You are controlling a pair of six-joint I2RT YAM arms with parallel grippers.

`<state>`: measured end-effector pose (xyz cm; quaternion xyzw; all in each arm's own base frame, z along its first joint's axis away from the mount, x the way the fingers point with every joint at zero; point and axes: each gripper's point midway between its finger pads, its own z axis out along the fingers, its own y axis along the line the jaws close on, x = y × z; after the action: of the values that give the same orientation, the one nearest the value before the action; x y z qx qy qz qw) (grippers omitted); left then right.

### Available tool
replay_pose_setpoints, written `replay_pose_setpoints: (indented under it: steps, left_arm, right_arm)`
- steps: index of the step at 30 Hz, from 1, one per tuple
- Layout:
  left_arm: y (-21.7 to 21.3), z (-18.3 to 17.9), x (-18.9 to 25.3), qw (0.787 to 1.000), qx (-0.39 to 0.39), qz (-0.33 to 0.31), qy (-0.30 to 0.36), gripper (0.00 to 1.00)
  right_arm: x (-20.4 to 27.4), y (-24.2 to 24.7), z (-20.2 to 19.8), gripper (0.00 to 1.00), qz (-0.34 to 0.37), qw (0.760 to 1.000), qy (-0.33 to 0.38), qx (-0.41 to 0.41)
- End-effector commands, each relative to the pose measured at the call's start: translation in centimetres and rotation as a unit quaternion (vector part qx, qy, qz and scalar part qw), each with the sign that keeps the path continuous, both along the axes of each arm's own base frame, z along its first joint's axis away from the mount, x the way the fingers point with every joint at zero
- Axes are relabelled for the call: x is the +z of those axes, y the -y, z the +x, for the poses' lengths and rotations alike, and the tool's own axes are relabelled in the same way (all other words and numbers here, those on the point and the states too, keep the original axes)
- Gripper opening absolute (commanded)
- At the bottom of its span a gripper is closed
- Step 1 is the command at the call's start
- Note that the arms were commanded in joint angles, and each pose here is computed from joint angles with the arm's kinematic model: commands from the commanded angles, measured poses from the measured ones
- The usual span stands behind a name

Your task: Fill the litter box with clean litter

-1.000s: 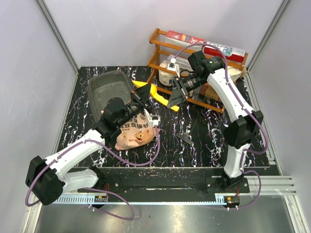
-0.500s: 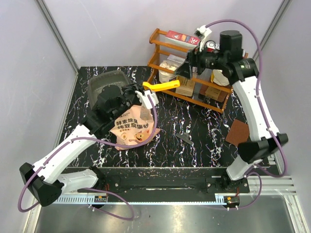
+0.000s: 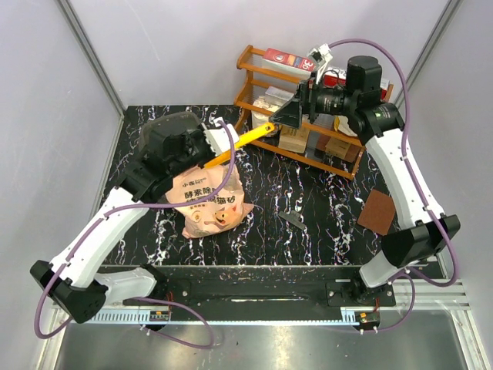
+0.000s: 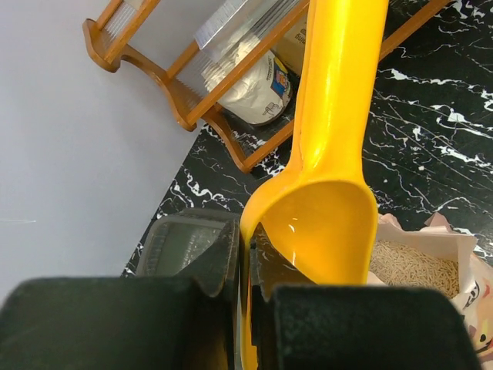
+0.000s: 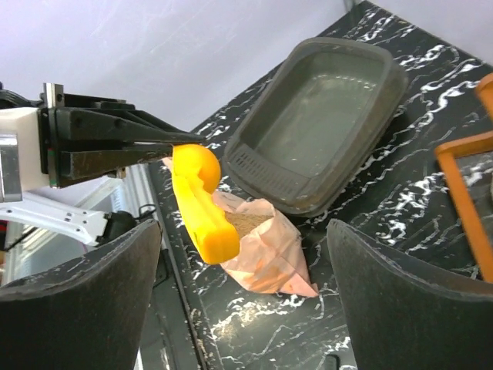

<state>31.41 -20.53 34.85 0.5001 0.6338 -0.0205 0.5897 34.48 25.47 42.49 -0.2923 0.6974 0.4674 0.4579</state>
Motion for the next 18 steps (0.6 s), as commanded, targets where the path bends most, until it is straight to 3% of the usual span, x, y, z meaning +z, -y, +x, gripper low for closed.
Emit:
replay_pose_setpoints:
  steps: [1,18]
  left_arm:
    - [1.0,-0.3,1.6,0.999,-0.017,-0.044,-0.005,0.0]
    - [2.6,1.6,2.0,0.997,-0.009,-0.076,-0.016,0.0]
  right_arm:
    - [0.7,-1.7,-2.2,0.93,0.016,0.998,-0.008,0.061]
    - [-2.6,-5.3,-3.9,0.79,-0.015,0.994,-0.043,0.095]
